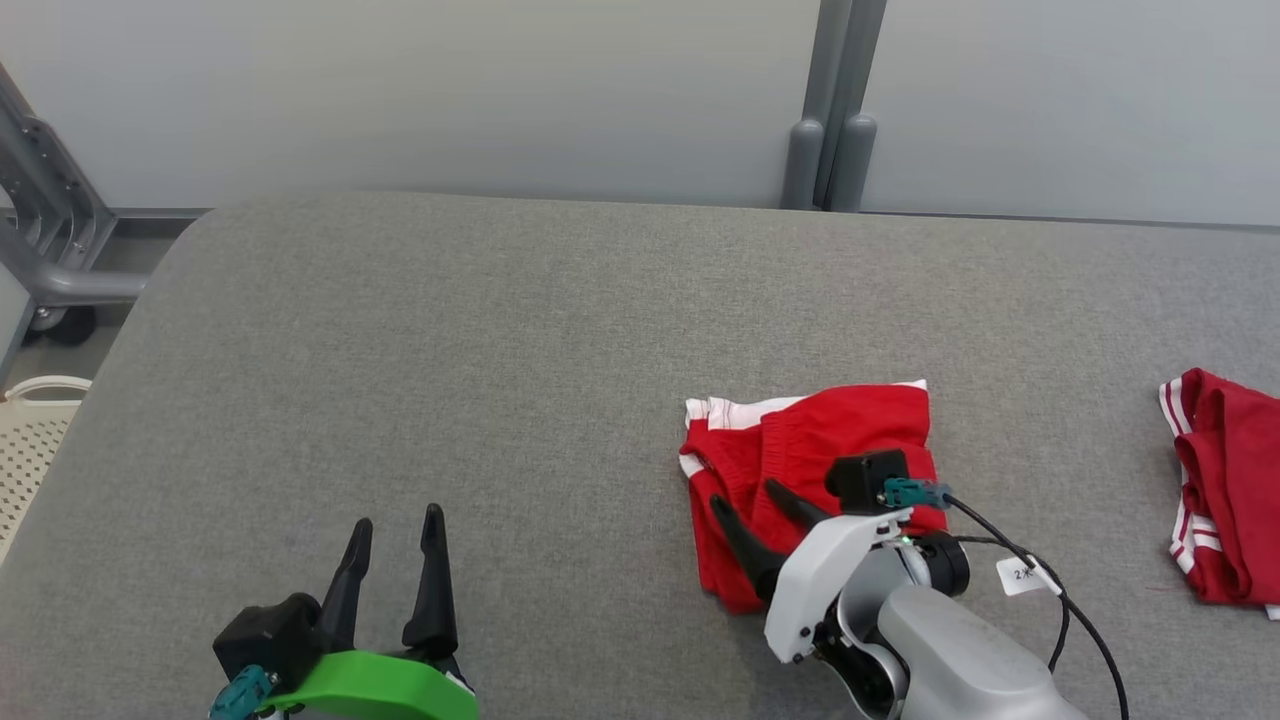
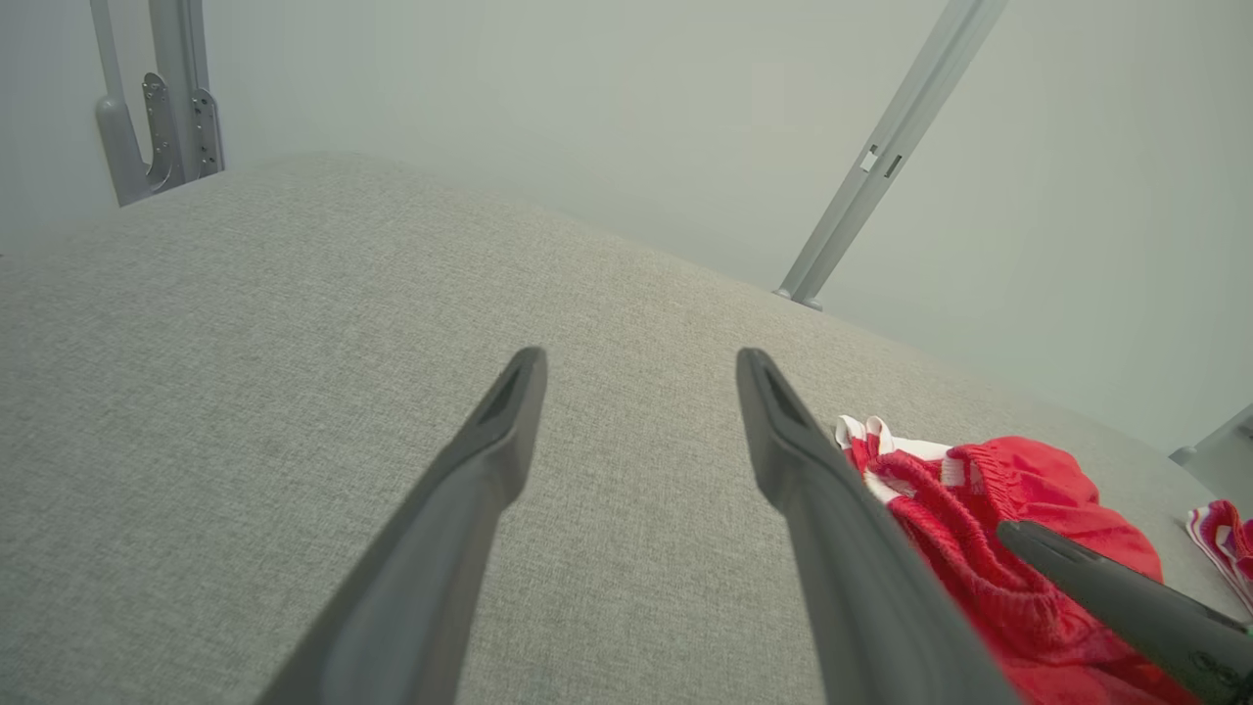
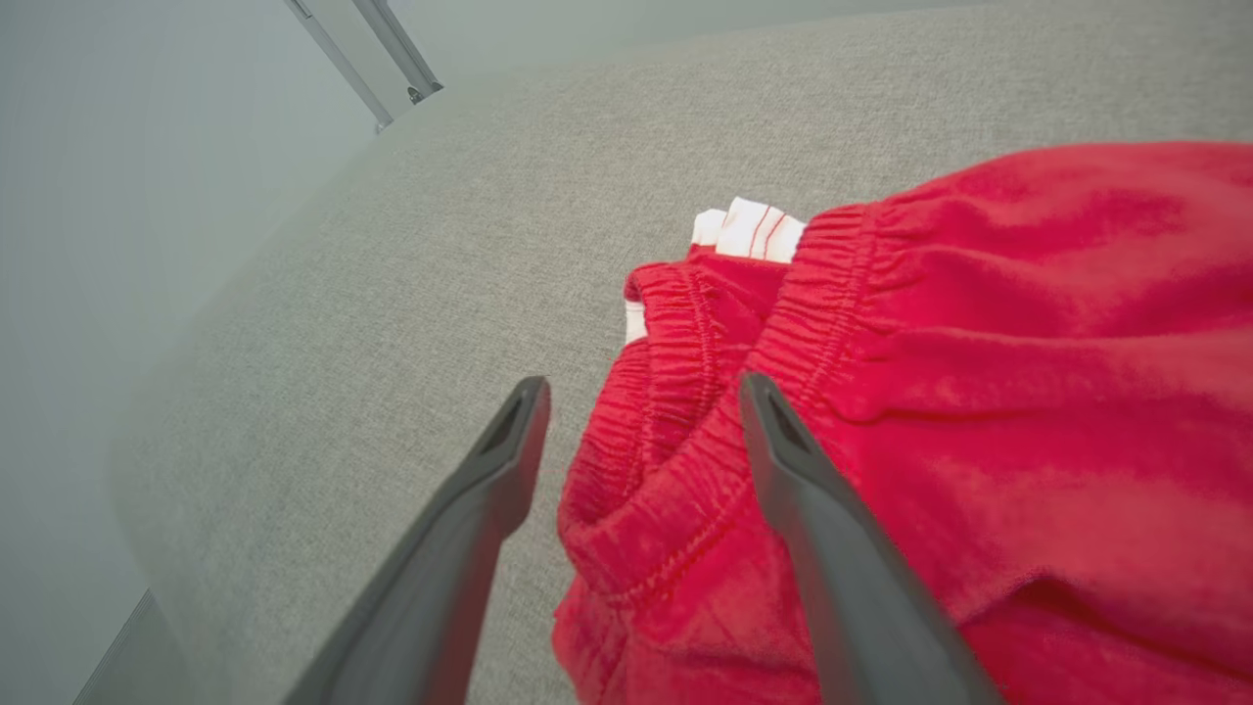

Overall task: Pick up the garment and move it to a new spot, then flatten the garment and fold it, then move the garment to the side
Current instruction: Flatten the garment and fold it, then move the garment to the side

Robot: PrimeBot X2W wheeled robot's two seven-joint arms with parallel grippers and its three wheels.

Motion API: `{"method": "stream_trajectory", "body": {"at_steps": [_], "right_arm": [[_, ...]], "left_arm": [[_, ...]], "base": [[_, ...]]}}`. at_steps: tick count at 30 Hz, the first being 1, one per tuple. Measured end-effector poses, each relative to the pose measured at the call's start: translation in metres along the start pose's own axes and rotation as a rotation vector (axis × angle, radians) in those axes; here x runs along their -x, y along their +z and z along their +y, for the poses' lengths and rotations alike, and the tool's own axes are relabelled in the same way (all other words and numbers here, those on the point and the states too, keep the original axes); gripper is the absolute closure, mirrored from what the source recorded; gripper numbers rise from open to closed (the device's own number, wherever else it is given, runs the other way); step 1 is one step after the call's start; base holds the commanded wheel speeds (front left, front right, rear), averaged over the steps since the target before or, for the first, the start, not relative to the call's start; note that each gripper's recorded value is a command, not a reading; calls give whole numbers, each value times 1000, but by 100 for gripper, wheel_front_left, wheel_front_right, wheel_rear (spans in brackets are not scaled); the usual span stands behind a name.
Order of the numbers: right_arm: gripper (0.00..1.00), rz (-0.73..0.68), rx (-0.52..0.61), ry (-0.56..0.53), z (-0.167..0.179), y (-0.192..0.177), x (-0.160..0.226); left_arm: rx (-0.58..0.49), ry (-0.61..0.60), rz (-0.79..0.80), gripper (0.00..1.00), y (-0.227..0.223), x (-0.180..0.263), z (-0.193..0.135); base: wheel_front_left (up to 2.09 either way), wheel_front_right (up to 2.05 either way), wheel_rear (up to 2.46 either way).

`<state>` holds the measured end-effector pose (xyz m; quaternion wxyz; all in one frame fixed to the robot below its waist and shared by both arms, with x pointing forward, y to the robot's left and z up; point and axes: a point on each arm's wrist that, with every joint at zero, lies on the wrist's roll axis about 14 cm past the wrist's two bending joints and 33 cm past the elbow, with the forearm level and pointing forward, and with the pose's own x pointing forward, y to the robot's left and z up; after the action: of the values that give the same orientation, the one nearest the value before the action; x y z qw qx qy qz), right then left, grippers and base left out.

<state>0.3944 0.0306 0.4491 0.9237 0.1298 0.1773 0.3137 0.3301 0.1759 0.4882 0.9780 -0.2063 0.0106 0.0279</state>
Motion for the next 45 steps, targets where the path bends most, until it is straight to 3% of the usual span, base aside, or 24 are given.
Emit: {"method": "stream_trajectory", "body": {"at_steps": [10, 16, 21, 32, 45], "right_arm": [[0, -183, 32, -2, -2, 49, 2], [0, -314, 61, -111, -36, 87, 15], [0, -358, 76, -239, -74, 95, 38], [0, -240, 82, -435, -128, 64, 79], [0, -7, -80, -404, -125, 22, 66]], "left_arm": [[-9, -17, -2, 0, 2, -5, -5], [-15, -39, -11, 0, 5, -7, -12], [-21, -62, -18, 0, 7, -8, -21], [-22, -87, 2, 0, 1, -11, -31], [-28, -51, 26, 0, -5, -8, -19]], "base": [[0, 0, 0], [0, 0, 0], [0, 0, 0], [0, 0, 0], [0, 0, 0]]}}
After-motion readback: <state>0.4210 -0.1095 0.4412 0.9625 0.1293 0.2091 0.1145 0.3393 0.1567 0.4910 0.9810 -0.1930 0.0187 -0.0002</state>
